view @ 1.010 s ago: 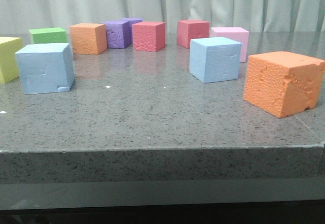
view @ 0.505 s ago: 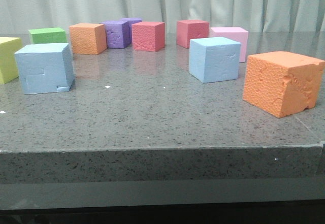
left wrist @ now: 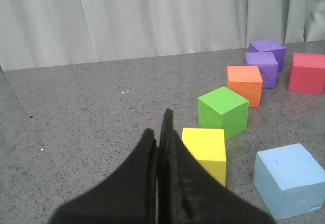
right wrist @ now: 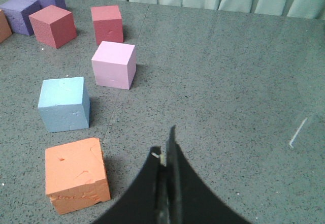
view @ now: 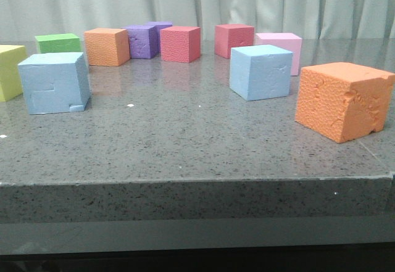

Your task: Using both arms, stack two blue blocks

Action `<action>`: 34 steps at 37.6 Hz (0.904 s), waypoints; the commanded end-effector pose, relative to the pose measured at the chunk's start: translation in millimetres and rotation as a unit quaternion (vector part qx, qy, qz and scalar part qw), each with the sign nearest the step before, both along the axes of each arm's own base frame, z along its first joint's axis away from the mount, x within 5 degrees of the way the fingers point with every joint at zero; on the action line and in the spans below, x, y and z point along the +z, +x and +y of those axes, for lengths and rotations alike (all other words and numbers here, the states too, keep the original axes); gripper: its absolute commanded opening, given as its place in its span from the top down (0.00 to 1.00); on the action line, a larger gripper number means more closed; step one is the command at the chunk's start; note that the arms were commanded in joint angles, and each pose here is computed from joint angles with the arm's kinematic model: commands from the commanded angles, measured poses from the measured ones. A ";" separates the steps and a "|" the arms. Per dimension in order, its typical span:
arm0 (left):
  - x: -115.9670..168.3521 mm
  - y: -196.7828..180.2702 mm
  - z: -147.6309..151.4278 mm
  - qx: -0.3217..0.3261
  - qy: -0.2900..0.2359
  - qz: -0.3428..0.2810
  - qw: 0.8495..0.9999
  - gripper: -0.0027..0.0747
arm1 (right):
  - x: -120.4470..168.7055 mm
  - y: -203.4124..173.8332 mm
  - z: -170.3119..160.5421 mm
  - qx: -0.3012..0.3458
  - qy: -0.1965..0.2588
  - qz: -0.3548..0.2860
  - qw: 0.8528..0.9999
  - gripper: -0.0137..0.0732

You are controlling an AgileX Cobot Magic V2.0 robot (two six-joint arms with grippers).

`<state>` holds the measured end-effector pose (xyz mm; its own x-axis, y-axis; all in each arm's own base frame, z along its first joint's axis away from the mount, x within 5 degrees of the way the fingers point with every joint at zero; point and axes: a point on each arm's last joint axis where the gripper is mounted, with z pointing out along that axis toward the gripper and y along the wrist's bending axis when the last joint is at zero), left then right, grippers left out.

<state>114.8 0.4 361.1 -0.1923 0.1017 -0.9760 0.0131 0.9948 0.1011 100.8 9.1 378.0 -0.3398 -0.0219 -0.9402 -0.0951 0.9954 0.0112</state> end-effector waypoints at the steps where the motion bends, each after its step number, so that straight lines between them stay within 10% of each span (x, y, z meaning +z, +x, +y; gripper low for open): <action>1: 20.3 0.4 -0.3 -0.001 -0.008 -0.061 0.998 0.99 | 16.1 2.2 -1.2 -0.005 -0.003 -0.048 0.999 0.92; 8: 20.3 0.4 -0.3 -0.001 -0.008 -0.061 0.998 0.92 | 16.3 2.2 -1.2 -0.006 -0.002 -0.049 0.999 0.71; 13: 20.3 0.4 -0.3 -0.001 -0.008 -0.061 0.998 0.52 | 16.4 2.3 -1.2 -0.006 -0.002 -0.050 0.999 0.30; 18: 20.3 0.4 -0.3 -0.001 -0.008 -0.061 0.998 0.07 | 16.4 2.3 -1.2 -0.006 -0.002 -0.050 0.999 0.08; 34: 20.3 0.4 -0.3 -0.001 -0.008 -0.061 0.998 0.12 | 14.1 20.0 1.1 -0.002 0.017 -0.030 0.999 0.10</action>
<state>114.9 0.3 361.7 -0.1854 0.1018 -0.9774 0.0127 0.9948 0.1012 110.0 10.4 375.8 -0.3658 -0.0088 -0.9306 -0.0991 0.9946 0.0296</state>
